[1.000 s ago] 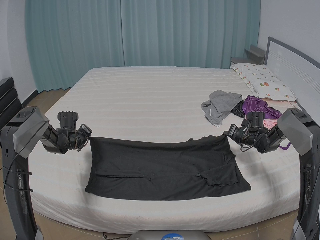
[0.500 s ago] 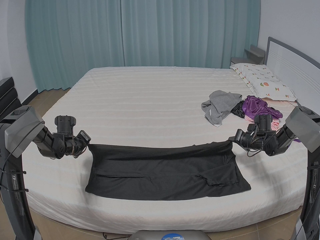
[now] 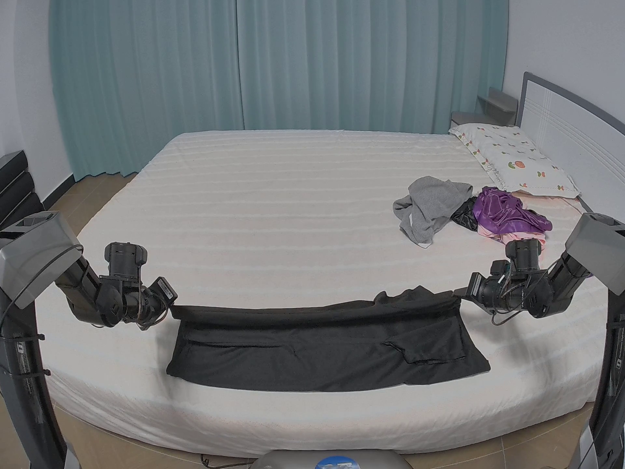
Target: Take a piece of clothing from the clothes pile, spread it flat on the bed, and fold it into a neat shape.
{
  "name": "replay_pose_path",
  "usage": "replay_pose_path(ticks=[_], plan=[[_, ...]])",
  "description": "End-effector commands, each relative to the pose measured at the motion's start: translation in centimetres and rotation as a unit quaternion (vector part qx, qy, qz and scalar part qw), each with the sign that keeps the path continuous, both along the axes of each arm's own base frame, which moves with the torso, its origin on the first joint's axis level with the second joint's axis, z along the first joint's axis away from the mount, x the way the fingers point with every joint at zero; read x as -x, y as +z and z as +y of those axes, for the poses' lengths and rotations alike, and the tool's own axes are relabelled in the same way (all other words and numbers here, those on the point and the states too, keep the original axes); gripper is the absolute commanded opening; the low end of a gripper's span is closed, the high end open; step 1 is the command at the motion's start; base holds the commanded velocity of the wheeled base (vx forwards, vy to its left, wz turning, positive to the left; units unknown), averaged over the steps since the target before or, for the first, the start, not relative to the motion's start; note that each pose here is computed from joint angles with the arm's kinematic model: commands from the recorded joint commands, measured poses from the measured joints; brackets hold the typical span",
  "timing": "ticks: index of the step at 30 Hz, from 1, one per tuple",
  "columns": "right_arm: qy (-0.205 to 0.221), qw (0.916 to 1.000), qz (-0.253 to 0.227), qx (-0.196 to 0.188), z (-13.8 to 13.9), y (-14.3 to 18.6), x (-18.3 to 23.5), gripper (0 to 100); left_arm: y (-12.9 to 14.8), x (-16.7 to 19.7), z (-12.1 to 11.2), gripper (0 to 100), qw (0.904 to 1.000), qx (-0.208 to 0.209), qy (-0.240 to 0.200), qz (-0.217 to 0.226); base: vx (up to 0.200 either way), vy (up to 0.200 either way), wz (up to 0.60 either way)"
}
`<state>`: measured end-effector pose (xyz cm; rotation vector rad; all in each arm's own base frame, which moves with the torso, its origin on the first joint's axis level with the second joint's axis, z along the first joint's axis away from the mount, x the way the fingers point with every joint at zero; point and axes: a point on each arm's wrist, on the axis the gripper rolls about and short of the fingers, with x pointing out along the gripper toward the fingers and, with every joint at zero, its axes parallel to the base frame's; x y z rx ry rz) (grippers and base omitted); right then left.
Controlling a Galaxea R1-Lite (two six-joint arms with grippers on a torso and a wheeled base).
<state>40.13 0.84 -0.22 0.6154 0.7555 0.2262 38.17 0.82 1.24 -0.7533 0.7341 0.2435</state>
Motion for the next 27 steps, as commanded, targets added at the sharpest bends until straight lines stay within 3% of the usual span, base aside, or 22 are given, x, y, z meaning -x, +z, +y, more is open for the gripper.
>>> replay_pose_path(ticks=[1, 6, 13, 14, 15, 16, 20, 22, 27], plan=[[0.007, 0.9997, 0.019, 0.010, -0.3, -0.8, 1.3, 0, -0.6, 0.9, -0.2, 0, 0.9998, -0.004, -0.007, 0.017, 0.000, 0.000, 0.00], [0.030, 0.9986, 0.026, 0.035, -0.3, -1.9, 2.3, 0, -1.4, 1.6, -0.3, 0, 0.9993, -0.004, -0.009, 0.037, 0.000, 0.000, 0.00], [0.040, 0.9978, 0.031, 0.043, 0.3, -2.8, 2.2, 0, -2.1, 2.5, -1.2, 0, 0.9981, 0.000, -0.025, 0.056, 0.000, 0.000, 0.00], [0.040, 0.9978, 0.031, 0.043, 0.3, -2.8, 2.2, 100, -2.1, 2.5, -1.2, 0, 0.9981, 0.000, -0.025, 0.056, 0.000, 0.000, 0.00], [0.045, 0.9974, 0.031, 0.047, 0.6, -2.8, 2.4, 100, -2.2, 2.8, -1.6, 0, 0.9976, 0.001, -0.031, 0.061, 0.000, 0.000, 0.00], [0.047, 0.9972, 0.031, 0.050, 0.6, -2.8, 2.4, 100, -2.3, 2.9, -1.7, 100, 0.9975, 0.001, -0.033, 0.063, 0.000, 0.000, 0.00], [0.047, 0.9974, 0.023, 0.049, 0.6, -2.3, 2.3, 100, -2.2, 3.0, -1.8, 100, 0.9975, 0.000, -0.035, 0.062, 0.000, 0.000, 0.00], [0.037, 0.9986, -0.005, 0.037, 0.3, -0.1, 1.9, 100, -1.5, 2.9, -1.8, 100, 0.9981, 0.000, -0.034, 0.052, 0.000, 0.000, 0.00], [0.035, 0.9987, -0.026, 0.028, 0.6, 1.1, 1.1, 100, 0.3, 2.0, -1.5, 100, 0.9995, 0.008, -0.026, 0.017, 0.000, 0.000, 0.00]])
